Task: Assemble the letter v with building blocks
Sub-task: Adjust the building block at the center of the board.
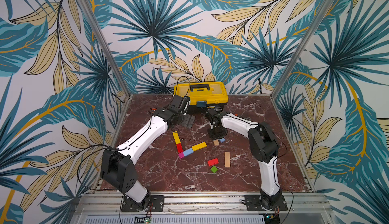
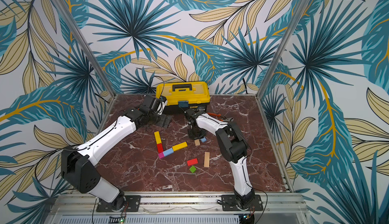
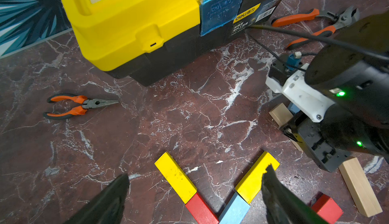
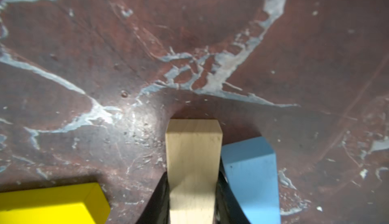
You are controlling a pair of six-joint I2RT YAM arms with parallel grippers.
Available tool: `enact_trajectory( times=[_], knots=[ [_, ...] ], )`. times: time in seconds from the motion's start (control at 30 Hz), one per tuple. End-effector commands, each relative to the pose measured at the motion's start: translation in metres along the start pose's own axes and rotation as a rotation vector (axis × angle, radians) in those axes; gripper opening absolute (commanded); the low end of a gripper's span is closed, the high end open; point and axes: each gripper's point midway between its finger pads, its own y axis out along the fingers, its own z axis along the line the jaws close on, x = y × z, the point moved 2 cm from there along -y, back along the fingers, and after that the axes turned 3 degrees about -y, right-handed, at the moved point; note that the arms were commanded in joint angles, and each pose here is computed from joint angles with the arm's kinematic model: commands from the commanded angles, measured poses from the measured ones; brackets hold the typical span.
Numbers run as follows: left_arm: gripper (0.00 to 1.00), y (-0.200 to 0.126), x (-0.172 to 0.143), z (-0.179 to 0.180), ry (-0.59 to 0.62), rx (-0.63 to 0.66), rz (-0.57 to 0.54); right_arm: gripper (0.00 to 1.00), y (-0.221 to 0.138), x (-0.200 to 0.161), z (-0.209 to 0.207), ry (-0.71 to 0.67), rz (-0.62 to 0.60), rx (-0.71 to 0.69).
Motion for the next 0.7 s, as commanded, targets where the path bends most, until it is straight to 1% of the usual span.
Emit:
enact_trajectory(
  times=[0.0,0.2,0.37,0.47,0.57,0.67],
  knots=[
    [0.99,-0.010,0.019,-0.001,-0.016,-0.017,-0.062,0.24,0.008,-0.025,-0.023,0.049,0.079,-0.051],
    [0.99,-0.009,0.018,-0.002,-0.018,-0.021,-0.059,0.24,0.007,-0.039,-0.041,0.078,0.088,-0.079],
    [0.99,-0.009,0.018,-0.003,-0.016,-0.026,-0.060,0.24,0.001,-0.044,-0.049,0.065,0.078,-0.110],
    [0.99,-0.009,0.017,-0.002,-0.015,-0.019,-0.061,0.25,-0.008,-0.040,-0.046,0.024,0.039,-0.102],
    [0.99,-0.010,0.019,-0.002,-0.019,-0.021,-0.068,0.24,-0.019,-0.033,-0.040,-0.056,0.018,-0.127],
    [0.99,-0.009,0.020,-0.003,-0.020,-0.024,-0.070,0.24,-0.025,-0.027,-0.031,-0.129,0.012,-0.117]
  ],
)
